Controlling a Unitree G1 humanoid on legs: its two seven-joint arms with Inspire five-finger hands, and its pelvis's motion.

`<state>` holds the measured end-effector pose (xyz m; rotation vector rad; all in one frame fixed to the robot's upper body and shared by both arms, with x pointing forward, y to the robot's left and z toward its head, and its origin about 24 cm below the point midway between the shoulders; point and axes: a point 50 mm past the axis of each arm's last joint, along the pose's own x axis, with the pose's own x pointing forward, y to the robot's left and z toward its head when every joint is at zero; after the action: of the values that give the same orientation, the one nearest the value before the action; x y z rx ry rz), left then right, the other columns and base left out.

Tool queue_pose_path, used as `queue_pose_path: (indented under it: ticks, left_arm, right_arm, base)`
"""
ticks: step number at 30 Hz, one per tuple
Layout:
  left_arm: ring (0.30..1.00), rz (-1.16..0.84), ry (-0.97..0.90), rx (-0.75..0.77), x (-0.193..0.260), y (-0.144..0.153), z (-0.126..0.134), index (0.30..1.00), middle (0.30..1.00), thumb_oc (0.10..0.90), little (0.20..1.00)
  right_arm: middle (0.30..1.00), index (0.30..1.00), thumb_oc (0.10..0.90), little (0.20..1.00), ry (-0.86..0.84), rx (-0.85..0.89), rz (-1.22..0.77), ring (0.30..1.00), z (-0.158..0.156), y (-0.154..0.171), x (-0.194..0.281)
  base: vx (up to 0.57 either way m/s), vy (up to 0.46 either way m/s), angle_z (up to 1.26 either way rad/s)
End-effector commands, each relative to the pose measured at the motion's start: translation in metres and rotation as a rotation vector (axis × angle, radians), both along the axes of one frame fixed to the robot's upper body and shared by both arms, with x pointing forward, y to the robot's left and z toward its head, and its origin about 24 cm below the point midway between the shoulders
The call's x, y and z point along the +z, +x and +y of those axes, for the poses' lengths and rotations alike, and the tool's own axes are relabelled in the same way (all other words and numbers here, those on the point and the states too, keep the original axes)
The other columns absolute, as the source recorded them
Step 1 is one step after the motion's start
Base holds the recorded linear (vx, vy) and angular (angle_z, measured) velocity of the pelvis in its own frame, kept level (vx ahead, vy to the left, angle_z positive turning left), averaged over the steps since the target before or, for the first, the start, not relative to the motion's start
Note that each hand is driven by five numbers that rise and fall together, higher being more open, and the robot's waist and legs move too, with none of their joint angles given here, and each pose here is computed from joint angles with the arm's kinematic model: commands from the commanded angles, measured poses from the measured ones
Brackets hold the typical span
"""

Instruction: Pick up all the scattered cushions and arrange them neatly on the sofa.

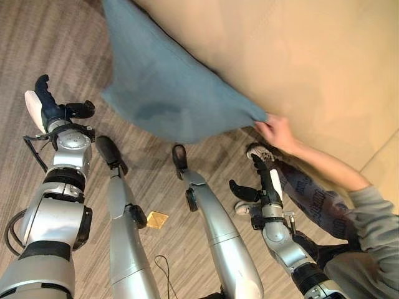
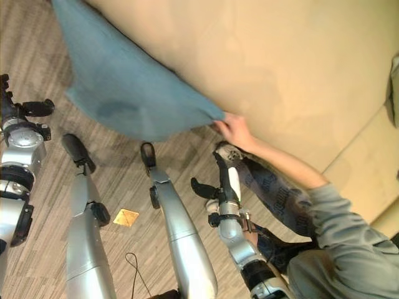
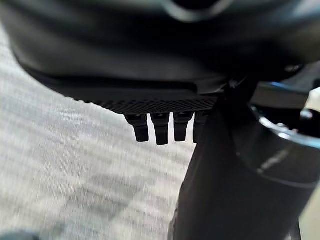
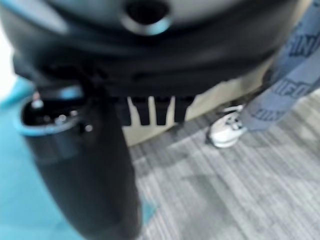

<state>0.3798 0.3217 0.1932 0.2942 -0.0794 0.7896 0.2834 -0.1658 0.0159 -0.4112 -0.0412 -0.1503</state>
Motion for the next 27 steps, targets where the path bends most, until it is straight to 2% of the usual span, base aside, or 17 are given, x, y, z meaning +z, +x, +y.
queue_pose_path:
  ticks: [1, 3, 7, 9, 10, 11, 15, 16, 17, 18, 24, 26, 27]
  left_arm:
    - [0.495, -0.052, -0.082, -0.005, -0.003, -0.003, 0.006, 0.495, 0.495, 0.53, 0.495]
    - [0.3, -0.055, -0.101, -0.013, -0.004, -0.002, 0.005, 0.3, 0.3, 0.4, 0.3]
    - [0.3, -0.061, -0.102, -0.055, 0.0, 0.004, -0.006, 0.3, 0.3, 0.4, 0.3]
    - [0.3, -0.062, -0.064, -0.111, 0.002, 0.011, -0.023, 0.3, 0.3, 0.4, 0.3]
    - [0.3, -0.061, -0.064, -0.112, 0.001, 0.011, -0.023, 0.3, 0.3, 0.4, 0.3]
    - [0.3, -0.062, -0.028, -0.15, 0.003, 0.015, -0.034, 0.3, 0.3, 0.4, 0.3]
    - [0.3, -0.047, 0.077, -0.162, 0.007, 0.016, -0.04, 0.3, 0.3, 0.4, 0.3]
    - [0.413, -0.033, 0.106, -0.151, 0.002, 0.014, -0.037, 0.413, 0.413, 0.475, 0.413]
    - [0.491, -0.019, 0.112, -0.144, -0.003, 0.012, -0.036, 0.491, 0.491, 0.527, 0.491]
    - [0.9, -0.018, 0.112, -0.144, -0.003, 0.012, -0.036, 0.9, 0.9, 0.8, 0.9]
    - [0.9, 0.075, 0.031, -0.126, -0.056, -0.001, -0.034, 0.9, 0.9, 0.8, 0.9]
    - [0.9, 0.117, -0.047, -0.126, -0.088, -0.012, -0.036, 0.9, 0.9, 0.8, 0.9]
    - [0.9, 0.118, -0.048, -0.126, -0.088, -0.012, -0.036, 0.9, 0.9, 0.8, 0.9]
  right_arm:
    - [0.9, 0.9, 0.8, 0.9, 0.006, -0.113, 0.037, 0.9, -0.033, -0.029, -0.016]
    - [0.9, 0.9, 0.8, 0.9, 0.01, -0.113, 0.03, 0.9, -0.034, -0.029, -0.014]
    - [0.9, 0.9, 0.8, 0.9, 0.024, -0.098, 0.028, 0.9, -0.033, -0.032, -0.015]
    - [0.9, 0.9, 0.8, 0.9, 0.011, -0.089, 0.059, 0.9, -0.031, -0.036, -0.021]
    - [0.9, 0.9, 0.8, 0.9, 0.011, -0.09, 0.059, 0.9, -0.031, -0.036, -0.021]
    - [0.9, 0.9, 0.8, 0.9, -0.003, -0.091, 0.08, 0.9, -0.032, -0.039, -0.026]
    - [0.9, 0.9, 0.8, 0.9, -0.011, -0.105, 0.09, 0.9, -0.036, -0.041, -0.029]
    - [0.9, 0.9, 0.8, 0.9, -0.013, -0.111, 0.1, 0.9, -0.037, -0.044, -0.033]
    - [0.9, 0.9, 0.8, 0.9, -0.01, -0.113, 0.105, 0.9, -0.036, -0.045, -0.034]
    - [0.9, 0.9, 0.8, 0.9, -0.011, -0.113, 0.106, 0.9, -0.037, -0.045, -0.034]
    - [0.9, 0.9, 0.8, 0.9, -0.025, -0.161, 0.176, 0.9, -0.041, -0.057, -0.049]
    - [0.9, 0.9, 0.8, 0.9, -0.037, -0.193, 0.207, 0.9, -0.048, -0.062, -0.054]
    - [0.9, 0.9, 0.8, 0.9, -0.037, -0.193, 0.207, 0.9, -0.048, -0.062, -0.054]
  base:
    - [0.01, -0.021, -0.16]
    - [0.01, -0.01, -0.15]
    - [0.01, -0.033, -0.12]
    - [0.01, -0.033, -0.07]
    - [0.01, -0.016, -0.04]
    - [0.0, 0.0, 0.0]
    - [0.0, 0.009, -0.01]
    - [-0.01, 0.031, -0.01]
    - [0.0, 0.0, 0.0]
    - [0.0, 0.0, 0.0]
    - [0.0, 0.019, 0.13]
    - [0.01, 0.007, 0.04]
    - [0.01, 0.021, 0.05]
